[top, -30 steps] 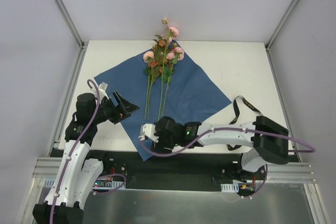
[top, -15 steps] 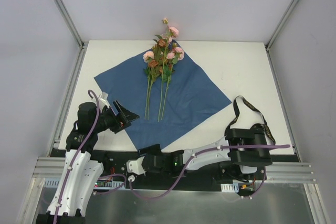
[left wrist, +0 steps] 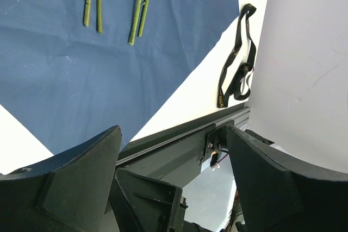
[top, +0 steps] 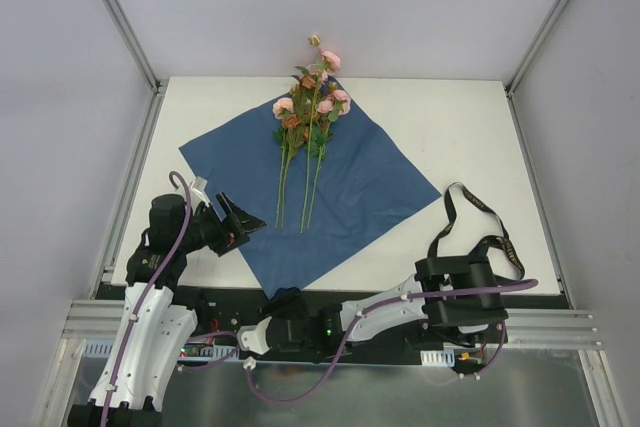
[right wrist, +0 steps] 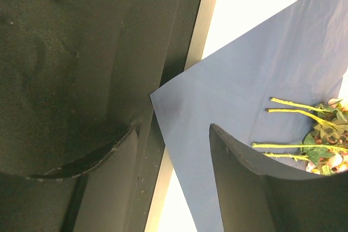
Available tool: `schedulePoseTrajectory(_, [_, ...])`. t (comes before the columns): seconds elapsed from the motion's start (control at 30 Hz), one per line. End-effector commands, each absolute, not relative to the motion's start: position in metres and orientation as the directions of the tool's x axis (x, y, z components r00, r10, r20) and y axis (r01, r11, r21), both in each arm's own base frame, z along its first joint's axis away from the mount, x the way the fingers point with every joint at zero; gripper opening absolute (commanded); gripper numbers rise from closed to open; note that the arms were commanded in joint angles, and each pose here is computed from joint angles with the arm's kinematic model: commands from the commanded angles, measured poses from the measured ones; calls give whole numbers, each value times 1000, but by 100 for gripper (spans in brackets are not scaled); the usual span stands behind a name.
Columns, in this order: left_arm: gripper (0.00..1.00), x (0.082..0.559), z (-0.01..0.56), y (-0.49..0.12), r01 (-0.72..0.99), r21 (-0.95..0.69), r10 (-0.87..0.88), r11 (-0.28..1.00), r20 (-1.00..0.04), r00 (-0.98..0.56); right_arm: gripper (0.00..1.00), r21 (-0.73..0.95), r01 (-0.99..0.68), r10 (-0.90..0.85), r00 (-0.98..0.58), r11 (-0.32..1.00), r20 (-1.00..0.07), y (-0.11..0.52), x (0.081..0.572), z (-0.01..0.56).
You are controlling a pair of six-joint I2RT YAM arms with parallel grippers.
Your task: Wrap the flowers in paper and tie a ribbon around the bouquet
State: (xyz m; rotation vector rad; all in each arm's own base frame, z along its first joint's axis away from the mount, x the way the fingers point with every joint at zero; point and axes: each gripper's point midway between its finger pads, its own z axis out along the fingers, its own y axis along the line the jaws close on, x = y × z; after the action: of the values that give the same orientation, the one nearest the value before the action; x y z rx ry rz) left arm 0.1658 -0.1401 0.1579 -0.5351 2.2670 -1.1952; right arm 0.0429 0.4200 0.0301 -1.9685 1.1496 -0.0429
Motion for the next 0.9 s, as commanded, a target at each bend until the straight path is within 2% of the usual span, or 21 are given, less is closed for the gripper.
schedulePoseTrajectory(0.0, [78,170,166,-137,-82,-832,-561,549,-294,-774,58,-711,-690,-762,531,-135,-371,429,78,23])
schedulePoseTrajectory(0.1, [79,171,164,-136,-84,-829,-559,553,-294,-775,59,-699,-706,-776,502,-113,-382,418,84,20])
schedulePoseTrajectory(0.27, [79,173,162,-136,-92,-823,-557,560,-292,-777,58,-601,-796,-774,424,-70,-471,411,91,20])
schedulePoseTrajectory(0.3, [79,174,163,-136,-91,-823,-555,560,-292,-779,57,-543,-839,-776,352,-13,-524,409,100,19])
schedulePoseTrajectory(0.37, [79,174,163,-136,-91,-824,-554,559,-289,-781,57,-460,-888,-727,330,-22,-602,415,90,31])
schedulePoseTrajectory(0.47, [79,175,161,-136,-93,-822,-553,561,-289,-781,57,-467,-884,-737,338,-35,-585,411,94,34])
schedulePoseTrajectory(0.53, [79,176,160,-137,-93,-822,-549,561,-286,-785,57,-401,-916,-738,276,-8,-616,403,101,30])
schedulePoseTrajectory(0.73, [79,180,157,-137,-93,-821,-547,563,-285,-787,56,-277,-958,-642,165,77,-749,391,116,66])
schedulePoseTrajectory(0.87, [79,181,154,-140,-95,-830,-543,549,-268,-796,64,-321,-946,-678,216,32,-703,385,117,66])
